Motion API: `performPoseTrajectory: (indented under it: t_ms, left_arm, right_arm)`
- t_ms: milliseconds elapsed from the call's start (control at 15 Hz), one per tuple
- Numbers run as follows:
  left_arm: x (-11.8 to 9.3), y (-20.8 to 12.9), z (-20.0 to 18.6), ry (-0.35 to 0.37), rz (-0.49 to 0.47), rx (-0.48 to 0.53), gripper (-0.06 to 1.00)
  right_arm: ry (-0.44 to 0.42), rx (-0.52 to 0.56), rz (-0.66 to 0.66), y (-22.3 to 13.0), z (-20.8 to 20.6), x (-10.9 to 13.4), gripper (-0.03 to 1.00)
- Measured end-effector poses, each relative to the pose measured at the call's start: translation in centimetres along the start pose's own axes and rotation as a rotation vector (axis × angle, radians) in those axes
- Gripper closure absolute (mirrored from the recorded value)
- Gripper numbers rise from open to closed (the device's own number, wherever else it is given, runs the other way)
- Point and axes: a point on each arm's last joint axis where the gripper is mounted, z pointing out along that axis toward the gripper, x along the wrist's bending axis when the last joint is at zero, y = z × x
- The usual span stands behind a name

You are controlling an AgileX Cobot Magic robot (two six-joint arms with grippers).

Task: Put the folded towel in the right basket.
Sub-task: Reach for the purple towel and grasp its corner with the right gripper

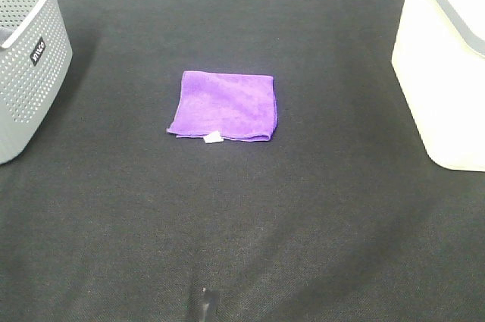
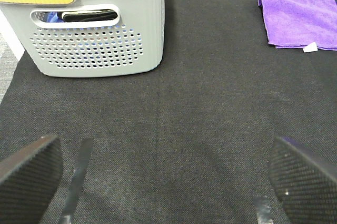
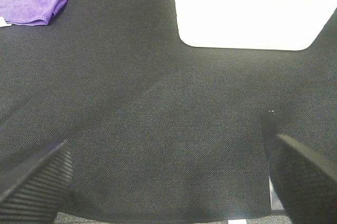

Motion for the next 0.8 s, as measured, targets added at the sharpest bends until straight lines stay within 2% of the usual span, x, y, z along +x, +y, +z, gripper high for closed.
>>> performPoseTrajectory:
  t_ms: [800]
  left_arm:
    - [0.0, 0.0, 0.0, 0.0, 0.0, 0.0, -0.04]
  right_arm:
    - [0.0, 0.0, -0.001, 0.0, 0.0, 0.0, 0.01]
